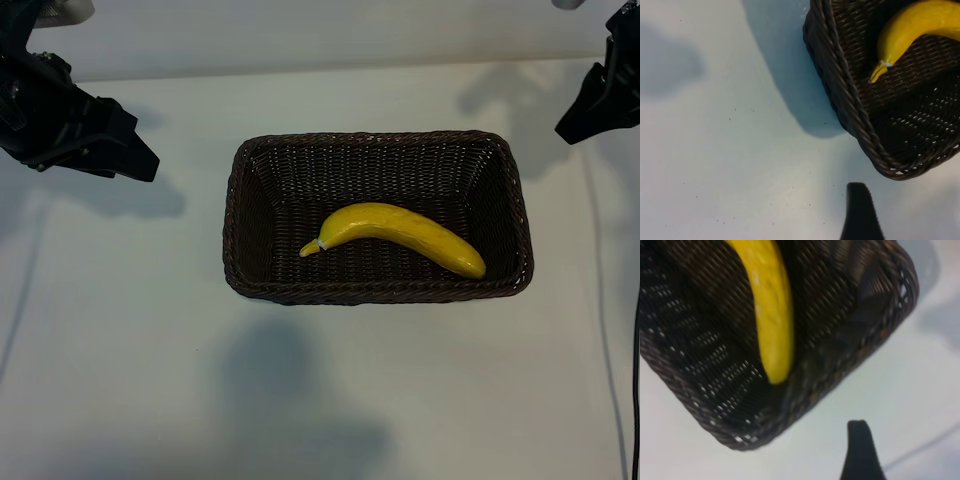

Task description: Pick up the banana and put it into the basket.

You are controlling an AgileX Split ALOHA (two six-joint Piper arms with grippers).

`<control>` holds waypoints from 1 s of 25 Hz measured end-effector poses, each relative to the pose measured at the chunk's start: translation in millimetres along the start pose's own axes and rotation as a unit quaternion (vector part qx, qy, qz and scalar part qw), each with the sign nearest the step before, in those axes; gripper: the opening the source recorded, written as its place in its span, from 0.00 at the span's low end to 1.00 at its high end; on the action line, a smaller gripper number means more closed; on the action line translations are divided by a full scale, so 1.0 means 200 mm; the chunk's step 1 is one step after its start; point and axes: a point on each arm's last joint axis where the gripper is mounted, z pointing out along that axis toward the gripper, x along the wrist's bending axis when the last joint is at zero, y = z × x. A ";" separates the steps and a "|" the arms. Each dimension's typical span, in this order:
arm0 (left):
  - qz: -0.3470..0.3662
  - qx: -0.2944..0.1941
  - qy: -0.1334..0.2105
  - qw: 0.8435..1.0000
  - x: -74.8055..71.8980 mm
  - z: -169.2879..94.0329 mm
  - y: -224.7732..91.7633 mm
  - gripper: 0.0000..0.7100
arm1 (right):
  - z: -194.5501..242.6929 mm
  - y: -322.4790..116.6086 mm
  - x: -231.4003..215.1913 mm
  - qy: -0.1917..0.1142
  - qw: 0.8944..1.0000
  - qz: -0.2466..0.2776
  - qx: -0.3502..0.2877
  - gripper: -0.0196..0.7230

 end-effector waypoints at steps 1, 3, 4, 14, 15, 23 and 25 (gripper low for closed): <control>0.000 0.000 0.000 1.000 0.00 0.00 0.00 0.71 | 0.00 0.00 0.00 0.002 1.000 0.000 -0.003 0.67; 0.000 0.000 0.000 1.000 0.00 0.00 0.00 0.71 | 0.00 0.00 0.00 0.004 1.000 -0.002 -0.005 0.67; 0.000 0.000 0.000 1.000 0.00 0.00 0.00 0.71 | 0.00 0.00 0.00 0.004 1.000 -0.003 -0.005 0.67; 0.001 0.001 0.001 1.000 0.00 0.00 0.00 0.71 | 0.00 0.00 0.00 0.003 1.000 -0.004 -0.005 0.67; 0.001 0.001 0.001 1.000 0.00 0.00 0.00 0.71 | 0.00 0.00 0.00 0.003 1.000 -0.004 -0.005 0.67; 0.001 0.001 0.001 1.000 0.00 0.00 0.00 0.71 | 0.00 0.00 0.00 0.003 1.000 -0.004 -0.005 0.67; 0.000 0.001 0.001 1.000 0.00 0.00 0.00 0.71 | 0.00 0.00 0.00 0.003 1.000 -0.004 -0.005 0.67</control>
